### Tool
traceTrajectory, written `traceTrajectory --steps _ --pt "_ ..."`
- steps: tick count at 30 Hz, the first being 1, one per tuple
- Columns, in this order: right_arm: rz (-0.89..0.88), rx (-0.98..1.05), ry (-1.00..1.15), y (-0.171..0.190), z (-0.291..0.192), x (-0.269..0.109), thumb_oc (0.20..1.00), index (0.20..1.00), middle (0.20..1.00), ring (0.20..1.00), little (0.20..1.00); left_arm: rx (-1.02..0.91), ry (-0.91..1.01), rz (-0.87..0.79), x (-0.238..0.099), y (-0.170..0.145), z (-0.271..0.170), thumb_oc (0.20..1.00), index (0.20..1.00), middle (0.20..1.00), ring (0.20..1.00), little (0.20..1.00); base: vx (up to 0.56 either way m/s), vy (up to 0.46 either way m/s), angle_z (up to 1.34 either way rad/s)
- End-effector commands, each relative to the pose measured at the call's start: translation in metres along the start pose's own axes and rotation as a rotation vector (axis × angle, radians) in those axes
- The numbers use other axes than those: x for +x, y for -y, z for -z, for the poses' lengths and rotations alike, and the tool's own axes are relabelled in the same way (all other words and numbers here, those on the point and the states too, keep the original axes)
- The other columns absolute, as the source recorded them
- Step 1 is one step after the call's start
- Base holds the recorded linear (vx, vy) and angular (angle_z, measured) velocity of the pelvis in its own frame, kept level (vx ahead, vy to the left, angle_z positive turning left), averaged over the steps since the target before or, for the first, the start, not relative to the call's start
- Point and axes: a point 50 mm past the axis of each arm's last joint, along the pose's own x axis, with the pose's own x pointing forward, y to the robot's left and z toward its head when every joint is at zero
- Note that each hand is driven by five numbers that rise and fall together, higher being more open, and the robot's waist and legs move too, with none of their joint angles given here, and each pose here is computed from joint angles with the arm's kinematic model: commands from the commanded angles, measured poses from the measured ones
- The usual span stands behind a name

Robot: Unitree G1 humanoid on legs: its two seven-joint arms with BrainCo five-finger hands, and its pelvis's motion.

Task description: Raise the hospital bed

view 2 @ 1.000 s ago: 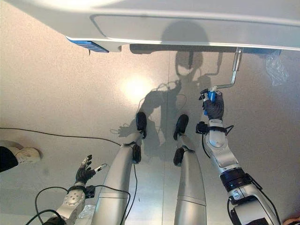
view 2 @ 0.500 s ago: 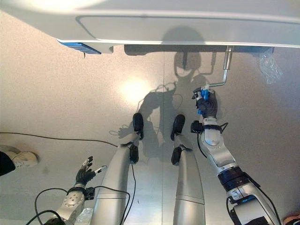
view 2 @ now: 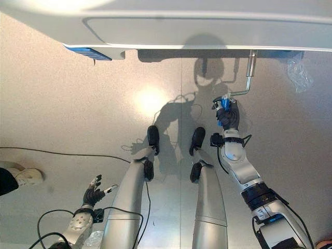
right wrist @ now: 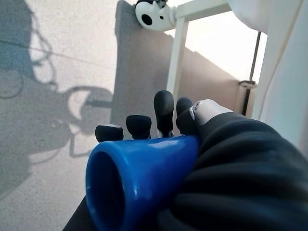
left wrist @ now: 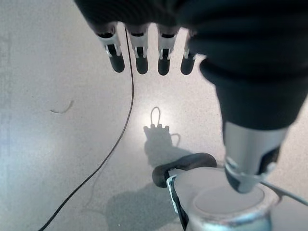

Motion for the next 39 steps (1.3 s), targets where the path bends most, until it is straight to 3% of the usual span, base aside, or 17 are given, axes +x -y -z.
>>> traceTrajectory --steps 1,11,22,34,39 --pt "-0.229 0.068 0.578 -0.035 -0.105 -0.008 0.2 0.2 0.2 0.2 0.2 0.049 -0.103 0.02 -0.026 0.004 0.037 1.0 1.0 1.0 1.0 1.0 0.01 0.048 -0.02" --pt "-0.303 0.109 0.545 -0.054 -0.102 -0.009 0.2 0.2 0.2 0.2 0.2 0.047 -0.107 0.007 -0.025 0.001 0.037 1.0 1.0 1.0 1.0 1.0 0.0 0.009 0.0" --pt "-0.273 0.109 0.557 -0.047 -0.103 -0.009 0.2 0.2 0.2 0.2 0.2 0.048 -0.096 0.002 -0.023 0.002 0.034 1.0 1.0 1.0 1.0 1.0 0.0 0.0 0.0" --pt "-0.15 0.265 0.643 0.0 -0.121 -0.026 0.2 0.2 0.2 0.2 0.2 0.032 -0.111 -0.013 -0.028 -0.008 0.039 1.0 1.0 1.0 1.0 1.0 0.0 -0.015 -0.01" --pt "0.004 0.303 0.644 0.033 -0.116 -0.029 0.2 0.2 0.2 0.2 0.2 0.009 -0.102 0.003 -0.031 -0.002 0.039 1.0 1.0 1.0 1.0 1.0 0.0 -0.034 -0.02"
